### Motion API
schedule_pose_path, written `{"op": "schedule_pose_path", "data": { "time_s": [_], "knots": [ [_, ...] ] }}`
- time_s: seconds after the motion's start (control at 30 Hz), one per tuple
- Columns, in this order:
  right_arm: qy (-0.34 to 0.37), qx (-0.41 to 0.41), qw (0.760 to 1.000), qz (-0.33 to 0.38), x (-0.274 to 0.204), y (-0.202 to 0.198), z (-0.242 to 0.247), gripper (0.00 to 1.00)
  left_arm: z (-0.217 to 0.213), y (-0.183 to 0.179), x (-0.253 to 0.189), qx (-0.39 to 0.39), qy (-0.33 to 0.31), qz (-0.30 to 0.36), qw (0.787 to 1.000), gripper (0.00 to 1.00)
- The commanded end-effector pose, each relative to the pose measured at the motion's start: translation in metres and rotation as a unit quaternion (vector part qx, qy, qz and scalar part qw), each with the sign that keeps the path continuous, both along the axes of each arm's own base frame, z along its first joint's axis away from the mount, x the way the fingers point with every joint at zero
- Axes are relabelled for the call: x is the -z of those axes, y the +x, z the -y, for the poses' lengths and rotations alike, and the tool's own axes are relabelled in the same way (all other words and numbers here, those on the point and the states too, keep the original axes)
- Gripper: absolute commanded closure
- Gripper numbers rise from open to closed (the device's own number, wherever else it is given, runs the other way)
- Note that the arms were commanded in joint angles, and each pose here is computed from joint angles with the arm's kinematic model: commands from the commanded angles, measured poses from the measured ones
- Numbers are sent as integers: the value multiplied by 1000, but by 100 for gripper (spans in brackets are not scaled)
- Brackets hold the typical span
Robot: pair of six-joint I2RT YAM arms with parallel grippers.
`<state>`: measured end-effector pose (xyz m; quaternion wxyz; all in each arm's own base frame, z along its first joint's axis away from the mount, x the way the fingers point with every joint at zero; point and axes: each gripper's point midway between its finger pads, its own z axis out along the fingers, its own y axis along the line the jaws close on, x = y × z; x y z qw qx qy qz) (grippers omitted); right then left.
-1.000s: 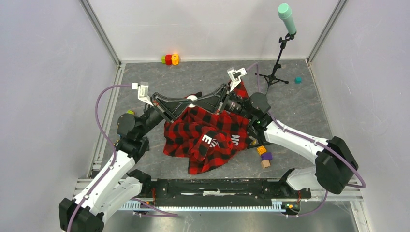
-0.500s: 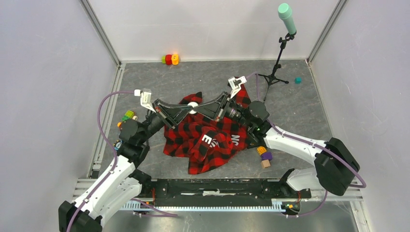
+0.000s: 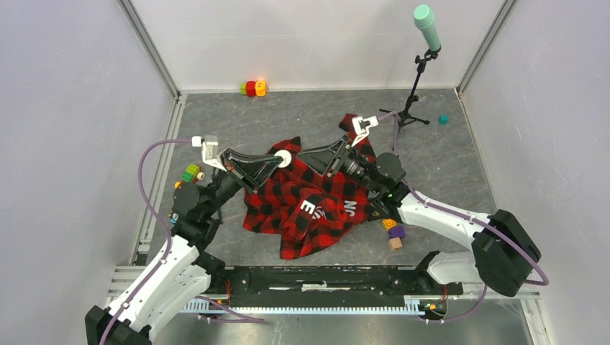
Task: Remove the brooch from the garment
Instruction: Close the brooch, then adjust the brooch.
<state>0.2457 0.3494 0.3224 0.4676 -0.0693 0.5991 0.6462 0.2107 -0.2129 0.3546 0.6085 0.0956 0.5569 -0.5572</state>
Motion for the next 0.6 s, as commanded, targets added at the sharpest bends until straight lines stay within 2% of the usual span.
{"op": "schedule_pose_path", "data": {
  "time_s": [0.0,0.1,0.17,0.27,0.33,0.43,0.53,0.57],
  "knots": [
    [-19,67,997,33,0,16,25,49,-10,-7,-32,-35,18,96,995,98],
    [-33,70,996,35,2,17,35,48,-14,3,-17,-72,81,125,986,98],
    [-53,68,996,0,7,21,36,48,-15,6,-12,-86,128,165,974,98],
    [-85,49,990,-103,20,21,29,42,-8,-7,-4,-64,229,292,926,98],
    [-71,26,977,-197,25,14,25,38,-8,-9,-3,-66,276,353,891,98],
    [-18,-46,974,-221,4,-10,17,35,-9,-10,-1,-71,328,426,840,98],
    [16,-78,970,-232,-12,-21,16,23,-6,-9,4,-57,363,462,807,98],
    [20,-85,968,-236,-14,-24,16,22,-5,-11,3,-51,367,472,800,98]
  ]
}}
